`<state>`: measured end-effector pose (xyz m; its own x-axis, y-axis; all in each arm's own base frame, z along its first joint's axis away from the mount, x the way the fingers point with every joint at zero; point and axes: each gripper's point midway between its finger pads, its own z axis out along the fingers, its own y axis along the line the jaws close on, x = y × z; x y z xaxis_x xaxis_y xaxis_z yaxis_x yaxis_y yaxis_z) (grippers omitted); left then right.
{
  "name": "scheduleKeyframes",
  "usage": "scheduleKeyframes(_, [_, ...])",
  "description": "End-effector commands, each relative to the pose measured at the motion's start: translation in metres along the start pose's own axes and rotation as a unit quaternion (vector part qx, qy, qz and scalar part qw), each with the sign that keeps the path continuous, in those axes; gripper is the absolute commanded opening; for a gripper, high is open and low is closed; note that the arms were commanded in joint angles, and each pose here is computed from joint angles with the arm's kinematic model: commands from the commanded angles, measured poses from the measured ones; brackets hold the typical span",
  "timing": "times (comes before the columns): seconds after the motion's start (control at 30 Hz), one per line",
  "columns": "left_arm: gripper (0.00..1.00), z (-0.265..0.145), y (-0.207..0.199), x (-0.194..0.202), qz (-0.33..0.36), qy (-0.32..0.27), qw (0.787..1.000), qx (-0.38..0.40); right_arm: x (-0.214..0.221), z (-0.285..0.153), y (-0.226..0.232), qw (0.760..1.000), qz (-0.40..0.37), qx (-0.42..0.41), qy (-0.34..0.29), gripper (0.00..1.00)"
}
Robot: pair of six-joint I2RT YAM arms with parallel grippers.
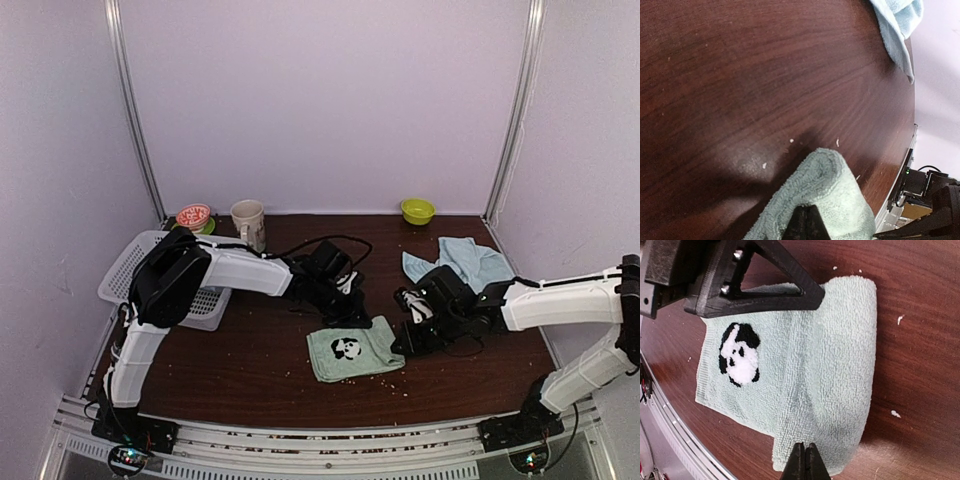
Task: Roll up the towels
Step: Roll the towel at the center of the board.
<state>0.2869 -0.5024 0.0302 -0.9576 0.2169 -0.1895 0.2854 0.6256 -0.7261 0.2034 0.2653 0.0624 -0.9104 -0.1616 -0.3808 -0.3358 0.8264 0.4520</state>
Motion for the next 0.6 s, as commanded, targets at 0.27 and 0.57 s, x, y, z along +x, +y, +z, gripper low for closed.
scheduleKeyframes(0.27, [0.0, 0.007, 0.037, 0.004, -0.026, 0.005, 0.999, -0.039, 0.044, 0.041, -0.005, 0.995, -0.013, 0.041, 0.089, 0.0])
scheduleKeyframes(0.57, [0.0, 0.003, 0.04, 0.005, -0.019, 0.0, 0.999, -0.046, 0.02, 0.013, 0.009, 0.998, -0.02, 0.038, 0.05, 0.26])
